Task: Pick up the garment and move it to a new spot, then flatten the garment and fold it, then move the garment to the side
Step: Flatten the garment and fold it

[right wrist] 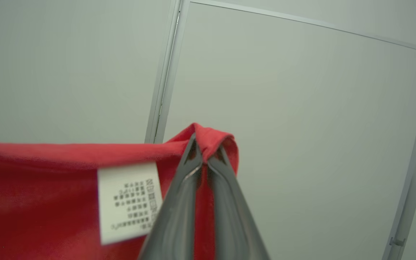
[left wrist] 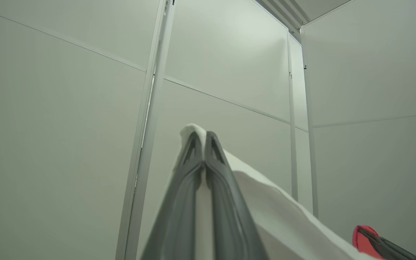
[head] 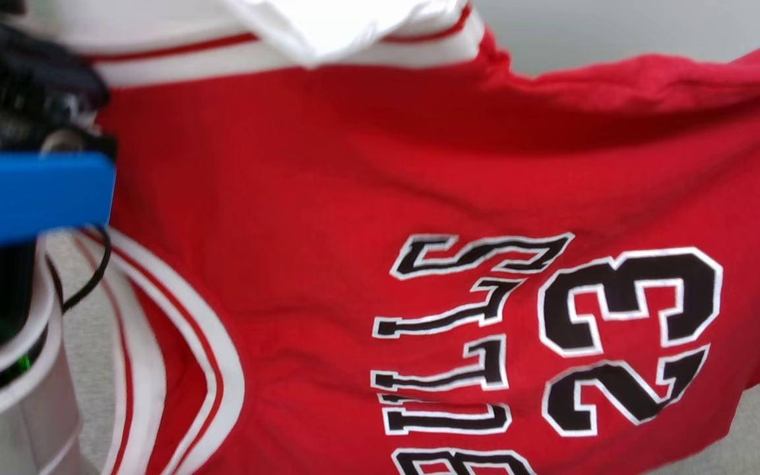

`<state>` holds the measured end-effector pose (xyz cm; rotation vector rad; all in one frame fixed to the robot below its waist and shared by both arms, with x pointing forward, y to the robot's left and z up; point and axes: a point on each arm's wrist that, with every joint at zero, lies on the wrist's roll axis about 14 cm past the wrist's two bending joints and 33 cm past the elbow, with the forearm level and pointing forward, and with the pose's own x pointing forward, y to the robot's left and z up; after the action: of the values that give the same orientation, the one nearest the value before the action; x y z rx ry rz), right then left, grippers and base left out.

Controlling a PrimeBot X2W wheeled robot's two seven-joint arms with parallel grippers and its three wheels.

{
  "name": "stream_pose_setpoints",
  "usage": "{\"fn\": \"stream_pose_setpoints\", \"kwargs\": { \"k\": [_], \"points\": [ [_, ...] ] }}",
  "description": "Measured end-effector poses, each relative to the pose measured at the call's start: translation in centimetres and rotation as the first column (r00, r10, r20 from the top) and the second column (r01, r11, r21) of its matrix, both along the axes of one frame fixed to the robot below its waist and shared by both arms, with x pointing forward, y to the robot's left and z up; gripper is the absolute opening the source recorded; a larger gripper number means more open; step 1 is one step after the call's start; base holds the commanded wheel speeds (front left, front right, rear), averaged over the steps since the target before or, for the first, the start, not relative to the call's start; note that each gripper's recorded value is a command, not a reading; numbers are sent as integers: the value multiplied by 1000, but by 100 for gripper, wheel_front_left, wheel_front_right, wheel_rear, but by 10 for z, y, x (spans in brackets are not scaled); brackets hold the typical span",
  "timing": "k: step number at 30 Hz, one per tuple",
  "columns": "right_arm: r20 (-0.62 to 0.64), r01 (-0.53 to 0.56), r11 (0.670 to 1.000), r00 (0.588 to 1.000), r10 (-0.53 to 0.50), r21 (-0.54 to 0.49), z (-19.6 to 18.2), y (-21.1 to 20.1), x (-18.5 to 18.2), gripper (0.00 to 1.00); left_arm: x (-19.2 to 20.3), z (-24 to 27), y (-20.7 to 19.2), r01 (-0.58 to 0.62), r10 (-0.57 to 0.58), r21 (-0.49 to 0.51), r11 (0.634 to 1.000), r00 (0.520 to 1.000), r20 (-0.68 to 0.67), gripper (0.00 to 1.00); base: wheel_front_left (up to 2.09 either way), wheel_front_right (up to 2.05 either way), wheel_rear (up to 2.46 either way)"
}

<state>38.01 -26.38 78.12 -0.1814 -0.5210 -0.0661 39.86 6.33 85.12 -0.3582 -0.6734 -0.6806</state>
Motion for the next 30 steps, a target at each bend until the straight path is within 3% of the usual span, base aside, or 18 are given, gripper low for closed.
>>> {"fn": "stream_pose_setpoints", "kwargs": {
  "k": [5,12,19,22,30],
  "points": [
    [-178,-41,997,983,53,70,-49,2,59,0,73,-32,-9,-36,42,50,998,991,-129,0,0,0,0],
    [-298,-41,999,954,33,-20,-74,13,156,0,175,-64,-5,-189,213,144,971,961,-175,0,0,0,0],
    [-391,-35,986,920,-32,-165,-92,37,236,0,232,-63,8,-337,361,175,925,924,-124,0,0,0,0],
    [-381,-31,994,924,-12,-108,-99,44,260,0,253,-90,5,-337,368,184,923,913,-174,0,0,0,0],
    [-563,-61,998,825,60,17,-232,72,286,0,274,-234,14,-279,371,265,923,830,-417,0,0,0,0]
  ]
}}
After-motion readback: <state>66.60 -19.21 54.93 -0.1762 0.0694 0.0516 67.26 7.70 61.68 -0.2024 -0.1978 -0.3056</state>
